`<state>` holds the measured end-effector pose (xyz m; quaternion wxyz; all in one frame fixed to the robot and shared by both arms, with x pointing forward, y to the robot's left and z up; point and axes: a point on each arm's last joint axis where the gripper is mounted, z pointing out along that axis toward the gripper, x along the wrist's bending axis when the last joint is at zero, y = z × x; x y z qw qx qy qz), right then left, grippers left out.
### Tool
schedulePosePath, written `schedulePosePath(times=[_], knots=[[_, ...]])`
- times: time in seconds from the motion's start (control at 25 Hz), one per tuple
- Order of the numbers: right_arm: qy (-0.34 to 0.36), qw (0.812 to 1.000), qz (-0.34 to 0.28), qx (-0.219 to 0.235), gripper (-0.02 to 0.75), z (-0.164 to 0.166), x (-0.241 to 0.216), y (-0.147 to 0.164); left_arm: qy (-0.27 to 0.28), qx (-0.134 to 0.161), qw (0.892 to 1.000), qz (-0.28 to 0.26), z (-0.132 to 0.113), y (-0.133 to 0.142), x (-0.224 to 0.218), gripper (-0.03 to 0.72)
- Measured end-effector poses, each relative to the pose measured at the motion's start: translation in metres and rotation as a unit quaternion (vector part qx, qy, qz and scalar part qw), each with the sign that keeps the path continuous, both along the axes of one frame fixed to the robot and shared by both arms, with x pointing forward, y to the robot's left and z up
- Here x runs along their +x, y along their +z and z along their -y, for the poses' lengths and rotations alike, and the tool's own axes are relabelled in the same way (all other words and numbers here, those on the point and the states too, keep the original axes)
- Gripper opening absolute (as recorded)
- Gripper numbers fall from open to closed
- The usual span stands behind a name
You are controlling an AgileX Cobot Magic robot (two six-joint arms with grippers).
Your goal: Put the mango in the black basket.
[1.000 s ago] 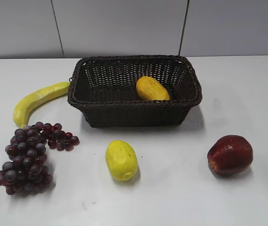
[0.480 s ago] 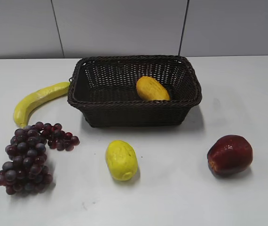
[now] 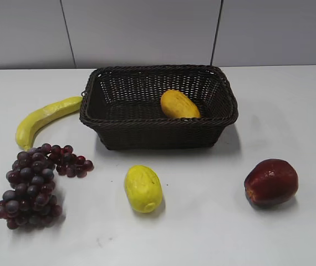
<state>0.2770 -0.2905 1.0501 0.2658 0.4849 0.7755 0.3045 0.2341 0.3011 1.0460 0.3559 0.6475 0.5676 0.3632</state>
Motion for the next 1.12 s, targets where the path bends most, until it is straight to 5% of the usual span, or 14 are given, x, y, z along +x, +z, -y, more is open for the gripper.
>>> schedulePosePath(times=[0.56, 1.12], knots=[[-0.008, 1.0, 0.017, 0.009, 0.59, 0.002, -0.005, 0.001, 0.0, 0.0, 1.0, 0.0, 0.0, 0.0, 0.0, 0.232], [-0.178, 0.973, 0.14, 0.035, 0.59, 0.016, -0.043, 0.005, 0.0, 0.0, 1.0, 0.0, 0.0, 0.0, 0.0, 0.232]])
